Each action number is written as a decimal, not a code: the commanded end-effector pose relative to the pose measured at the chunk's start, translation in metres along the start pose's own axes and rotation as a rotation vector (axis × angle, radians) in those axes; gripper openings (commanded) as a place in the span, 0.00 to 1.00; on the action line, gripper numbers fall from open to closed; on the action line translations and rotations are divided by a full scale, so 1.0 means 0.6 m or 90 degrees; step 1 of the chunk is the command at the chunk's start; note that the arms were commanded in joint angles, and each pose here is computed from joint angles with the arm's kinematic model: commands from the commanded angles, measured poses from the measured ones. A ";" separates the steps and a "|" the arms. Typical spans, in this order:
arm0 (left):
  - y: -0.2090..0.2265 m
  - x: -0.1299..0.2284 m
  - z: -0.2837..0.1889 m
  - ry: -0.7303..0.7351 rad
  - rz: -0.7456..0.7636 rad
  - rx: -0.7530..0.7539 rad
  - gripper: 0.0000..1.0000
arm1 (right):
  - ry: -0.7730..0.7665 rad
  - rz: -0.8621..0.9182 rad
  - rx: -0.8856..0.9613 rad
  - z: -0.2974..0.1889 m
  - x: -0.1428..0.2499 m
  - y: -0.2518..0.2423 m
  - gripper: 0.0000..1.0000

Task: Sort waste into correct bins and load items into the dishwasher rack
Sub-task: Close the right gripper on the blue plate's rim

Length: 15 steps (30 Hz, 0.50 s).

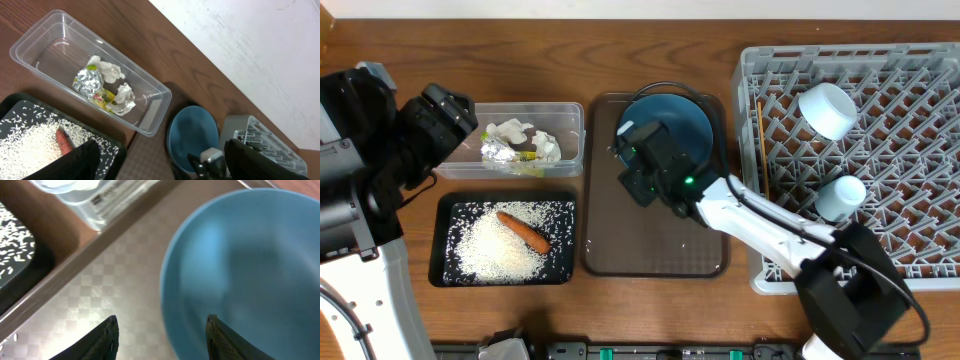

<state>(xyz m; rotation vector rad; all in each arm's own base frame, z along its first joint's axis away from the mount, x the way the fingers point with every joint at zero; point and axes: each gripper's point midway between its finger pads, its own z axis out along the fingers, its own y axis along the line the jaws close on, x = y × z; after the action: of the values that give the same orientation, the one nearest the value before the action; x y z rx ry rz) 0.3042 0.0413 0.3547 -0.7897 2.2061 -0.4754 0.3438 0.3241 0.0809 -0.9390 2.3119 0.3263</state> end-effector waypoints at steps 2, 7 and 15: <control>0.002 -0.003 -0.003 -0.007 0.008 -0.005 0.82 | 0.022 -0.028 -0.012 0.043 0.024 0.009 0.55; 0.002 -0.003 -0.003 -0.006 0.008 -0.005 0.82 | 0.027 -0.042 0.025 0.062 0.032 -0.014 0.50; 0.002 -0.003 -0.003 -0.006 0.008 -0.005 0.82 | 0.032 -0.042 0.011 0.062 0.035 -0.007 0.27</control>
<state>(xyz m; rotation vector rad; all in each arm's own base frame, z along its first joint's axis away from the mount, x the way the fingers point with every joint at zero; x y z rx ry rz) 0.3043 0.0414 0.3548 -0.7895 2.2058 -0.4754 0.3518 0.3260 0.0391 -1.0111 2.3194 0.2527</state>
